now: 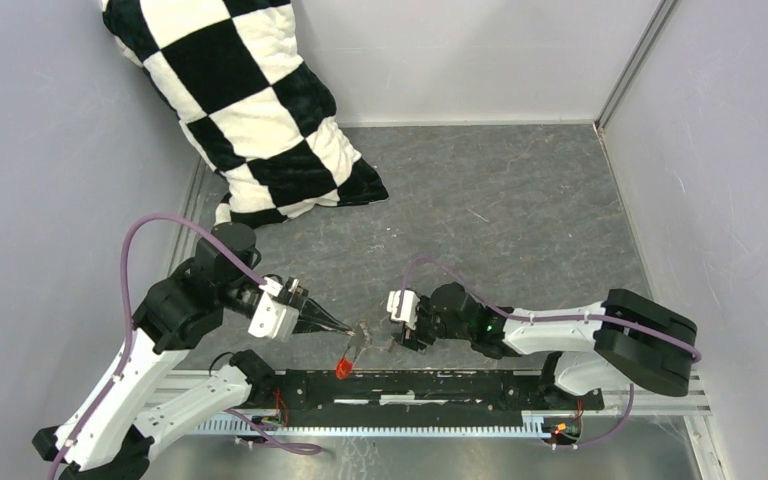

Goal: Put the keys on the keyring
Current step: Pick up the key from the center of the board.

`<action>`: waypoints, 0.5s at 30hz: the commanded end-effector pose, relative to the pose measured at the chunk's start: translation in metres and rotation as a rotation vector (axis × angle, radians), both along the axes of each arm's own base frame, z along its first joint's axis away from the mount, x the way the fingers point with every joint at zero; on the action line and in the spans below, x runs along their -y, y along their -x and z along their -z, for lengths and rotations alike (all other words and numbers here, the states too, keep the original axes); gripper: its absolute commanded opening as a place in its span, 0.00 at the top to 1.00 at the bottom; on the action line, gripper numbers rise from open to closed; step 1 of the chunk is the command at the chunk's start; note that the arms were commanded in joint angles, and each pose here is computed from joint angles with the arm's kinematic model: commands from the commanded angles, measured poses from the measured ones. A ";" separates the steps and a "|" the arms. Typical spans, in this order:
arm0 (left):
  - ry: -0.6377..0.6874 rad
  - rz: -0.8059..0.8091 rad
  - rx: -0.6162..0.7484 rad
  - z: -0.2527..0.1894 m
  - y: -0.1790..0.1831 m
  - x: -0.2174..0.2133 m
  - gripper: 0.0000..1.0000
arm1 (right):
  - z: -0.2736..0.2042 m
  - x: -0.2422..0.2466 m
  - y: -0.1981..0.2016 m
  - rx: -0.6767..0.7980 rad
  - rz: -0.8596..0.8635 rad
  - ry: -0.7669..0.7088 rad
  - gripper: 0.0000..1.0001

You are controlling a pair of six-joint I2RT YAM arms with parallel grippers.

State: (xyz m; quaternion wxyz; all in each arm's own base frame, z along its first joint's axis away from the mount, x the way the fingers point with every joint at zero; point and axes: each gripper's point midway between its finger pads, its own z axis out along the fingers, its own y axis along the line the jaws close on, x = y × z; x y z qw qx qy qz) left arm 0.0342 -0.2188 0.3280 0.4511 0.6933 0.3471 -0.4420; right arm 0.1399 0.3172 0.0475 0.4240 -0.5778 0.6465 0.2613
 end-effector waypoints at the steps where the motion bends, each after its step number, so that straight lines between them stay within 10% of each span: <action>1: 0.038 0.006 0.008 -0.015 0.004 0.000 0.98 | -0.009 -0.020 0.005 -0.010 -0.052 -0.077 0.32; 15: 0.045 0.001 0.008 -0.018 0.006 -0.002 0.98 | 0.011 -0.019 0.013 -0.056 -0.083 -0.039 0.41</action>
